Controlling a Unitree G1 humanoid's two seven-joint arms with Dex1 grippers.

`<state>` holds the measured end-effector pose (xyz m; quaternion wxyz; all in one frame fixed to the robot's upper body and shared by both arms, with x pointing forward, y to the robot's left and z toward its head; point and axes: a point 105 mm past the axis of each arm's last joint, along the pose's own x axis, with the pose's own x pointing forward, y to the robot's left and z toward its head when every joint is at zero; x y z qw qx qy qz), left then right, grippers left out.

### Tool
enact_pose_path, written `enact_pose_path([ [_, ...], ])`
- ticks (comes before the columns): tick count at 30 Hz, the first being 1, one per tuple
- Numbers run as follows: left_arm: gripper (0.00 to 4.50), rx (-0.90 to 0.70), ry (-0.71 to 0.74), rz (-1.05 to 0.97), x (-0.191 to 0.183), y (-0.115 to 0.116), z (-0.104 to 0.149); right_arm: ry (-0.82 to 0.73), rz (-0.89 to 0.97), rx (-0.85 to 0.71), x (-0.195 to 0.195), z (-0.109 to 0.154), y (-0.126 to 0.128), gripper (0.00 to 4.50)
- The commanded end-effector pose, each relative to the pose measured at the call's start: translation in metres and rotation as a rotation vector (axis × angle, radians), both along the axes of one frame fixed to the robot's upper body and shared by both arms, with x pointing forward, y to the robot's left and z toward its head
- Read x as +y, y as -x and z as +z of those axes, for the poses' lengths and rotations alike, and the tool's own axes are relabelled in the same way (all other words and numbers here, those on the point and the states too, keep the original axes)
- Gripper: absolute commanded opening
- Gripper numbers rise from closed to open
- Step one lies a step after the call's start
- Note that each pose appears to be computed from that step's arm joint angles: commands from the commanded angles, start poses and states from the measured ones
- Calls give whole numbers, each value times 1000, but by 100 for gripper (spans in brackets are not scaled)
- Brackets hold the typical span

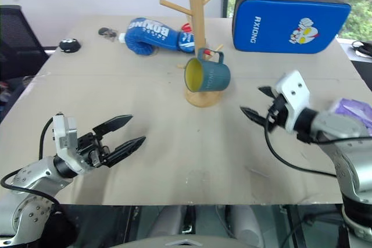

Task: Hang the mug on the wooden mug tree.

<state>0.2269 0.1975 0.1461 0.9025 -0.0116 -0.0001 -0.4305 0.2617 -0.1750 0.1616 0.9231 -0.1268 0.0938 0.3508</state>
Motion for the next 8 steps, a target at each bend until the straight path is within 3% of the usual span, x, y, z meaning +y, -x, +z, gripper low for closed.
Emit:
enact_pose_path([
  [1, 450, 22, -43, 13, 7, -2, -3, 15, -36, -63, -17, 3, 20, 449],
  [8, 450, 82, -90, 16, 10, -2, -13, 22, -93, -36, -26, -22, 40, 449],
])
